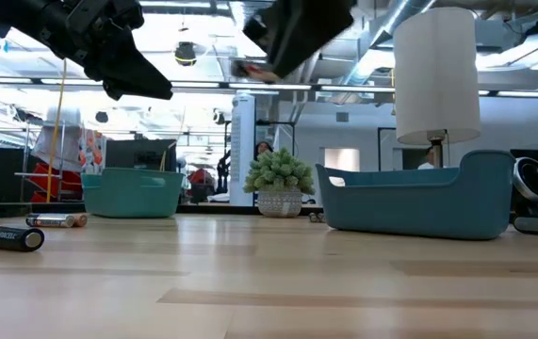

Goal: Sort batteries
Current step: Put the silver battery into the blue bin

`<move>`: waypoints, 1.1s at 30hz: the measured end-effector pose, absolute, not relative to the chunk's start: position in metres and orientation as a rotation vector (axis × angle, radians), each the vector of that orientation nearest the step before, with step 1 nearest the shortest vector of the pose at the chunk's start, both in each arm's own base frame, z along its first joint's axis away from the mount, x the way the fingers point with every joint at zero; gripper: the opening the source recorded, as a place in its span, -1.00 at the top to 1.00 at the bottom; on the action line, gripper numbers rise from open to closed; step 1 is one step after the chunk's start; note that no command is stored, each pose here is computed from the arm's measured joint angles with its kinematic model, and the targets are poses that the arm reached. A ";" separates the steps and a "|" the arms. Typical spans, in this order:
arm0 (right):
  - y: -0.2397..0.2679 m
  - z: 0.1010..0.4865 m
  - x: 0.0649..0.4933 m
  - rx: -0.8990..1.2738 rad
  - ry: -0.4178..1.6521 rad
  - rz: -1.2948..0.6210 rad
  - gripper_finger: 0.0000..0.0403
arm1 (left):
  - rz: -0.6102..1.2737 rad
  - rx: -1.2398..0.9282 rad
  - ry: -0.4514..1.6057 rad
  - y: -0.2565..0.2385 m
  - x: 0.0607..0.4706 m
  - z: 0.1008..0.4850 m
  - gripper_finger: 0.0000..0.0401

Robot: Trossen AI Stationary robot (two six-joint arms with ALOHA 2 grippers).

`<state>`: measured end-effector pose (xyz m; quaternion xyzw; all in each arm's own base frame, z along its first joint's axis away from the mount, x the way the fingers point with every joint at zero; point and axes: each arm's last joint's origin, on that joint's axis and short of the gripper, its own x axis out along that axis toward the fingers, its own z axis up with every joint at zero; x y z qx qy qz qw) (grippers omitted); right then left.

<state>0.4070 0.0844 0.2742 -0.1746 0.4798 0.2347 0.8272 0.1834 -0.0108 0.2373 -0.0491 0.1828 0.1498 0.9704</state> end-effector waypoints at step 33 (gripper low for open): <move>0.001 0.237 0.253 -0.113 0.995 0.020 0.65 | 0.309 -0.105 0.367 -0.011 0.183 0.237 0.37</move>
